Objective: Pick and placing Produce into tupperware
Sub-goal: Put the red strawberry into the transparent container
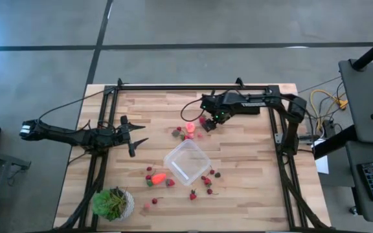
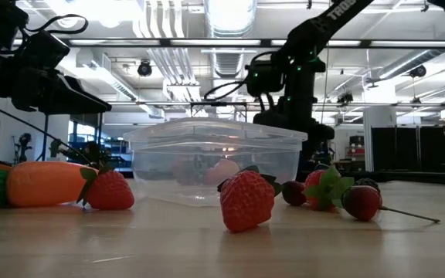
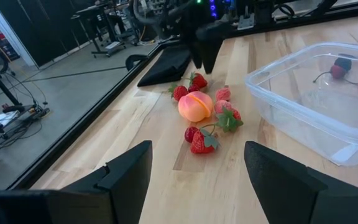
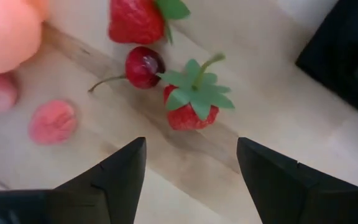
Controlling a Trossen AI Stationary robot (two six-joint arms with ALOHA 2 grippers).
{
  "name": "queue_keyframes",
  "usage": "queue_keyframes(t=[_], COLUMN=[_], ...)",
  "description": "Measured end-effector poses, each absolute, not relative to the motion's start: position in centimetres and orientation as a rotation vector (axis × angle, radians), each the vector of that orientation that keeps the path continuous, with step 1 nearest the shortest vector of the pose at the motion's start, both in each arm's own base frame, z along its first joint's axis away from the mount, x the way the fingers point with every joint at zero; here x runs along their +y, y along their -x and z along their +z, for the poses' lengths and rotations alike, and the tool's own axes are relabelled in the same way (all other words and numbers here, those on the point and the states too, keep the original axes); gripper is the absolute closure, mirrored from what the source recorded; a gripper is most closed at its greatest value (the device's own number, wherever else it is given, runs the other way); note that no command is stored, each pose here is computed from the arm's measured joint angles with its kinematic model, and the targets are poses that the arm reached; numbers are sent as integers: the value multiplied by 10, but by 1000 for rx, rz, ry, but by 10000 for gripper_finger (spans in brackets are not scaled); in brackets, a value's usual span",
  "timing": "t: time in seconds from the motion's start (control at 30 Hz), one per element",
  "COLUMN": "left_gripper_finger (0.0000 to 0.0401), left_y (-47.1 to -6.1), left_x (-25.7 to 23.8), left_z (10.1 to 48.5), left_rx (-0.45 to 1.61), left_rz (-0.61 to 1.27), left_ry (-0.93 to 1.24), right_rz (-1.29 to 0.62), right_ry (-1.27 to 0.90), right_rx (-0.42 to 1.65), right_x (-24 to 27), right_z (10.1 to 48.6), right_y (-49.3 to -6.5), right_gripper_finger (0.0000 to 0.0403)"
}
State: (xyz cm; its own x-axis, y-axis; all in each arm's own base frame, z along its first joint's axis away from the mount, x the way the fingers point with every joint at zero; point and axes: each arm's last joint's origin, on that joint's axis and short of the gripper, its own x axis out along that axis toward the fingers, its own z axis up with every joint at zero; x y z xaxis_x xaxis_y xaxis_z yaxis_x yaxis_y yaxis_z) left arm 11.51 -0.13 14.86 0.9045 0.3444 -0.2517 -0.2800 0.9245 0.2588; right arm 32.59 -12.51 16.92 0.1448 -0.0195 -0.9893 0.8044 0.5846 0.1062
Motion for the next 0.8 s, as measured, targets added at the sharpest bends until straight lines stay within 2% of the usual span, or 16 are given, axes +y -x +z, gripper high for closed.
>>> queue_keyframes(t=[0.43,0.8], left_gripper_finger=[160,160], left_y=[-115,-115], left_x=[-1,-1], left_z=[148,149], left_rx=[299,297], left_rz=[325,326], left_ry=[-220,-219], right_rz=[-716,-740], right_ry=[-762,-697], right_rx=[1326,1329], right_x=[-135,-137], right_z=[151,149], right_y=[-350,-351], right_gripper_finger=[179,185])
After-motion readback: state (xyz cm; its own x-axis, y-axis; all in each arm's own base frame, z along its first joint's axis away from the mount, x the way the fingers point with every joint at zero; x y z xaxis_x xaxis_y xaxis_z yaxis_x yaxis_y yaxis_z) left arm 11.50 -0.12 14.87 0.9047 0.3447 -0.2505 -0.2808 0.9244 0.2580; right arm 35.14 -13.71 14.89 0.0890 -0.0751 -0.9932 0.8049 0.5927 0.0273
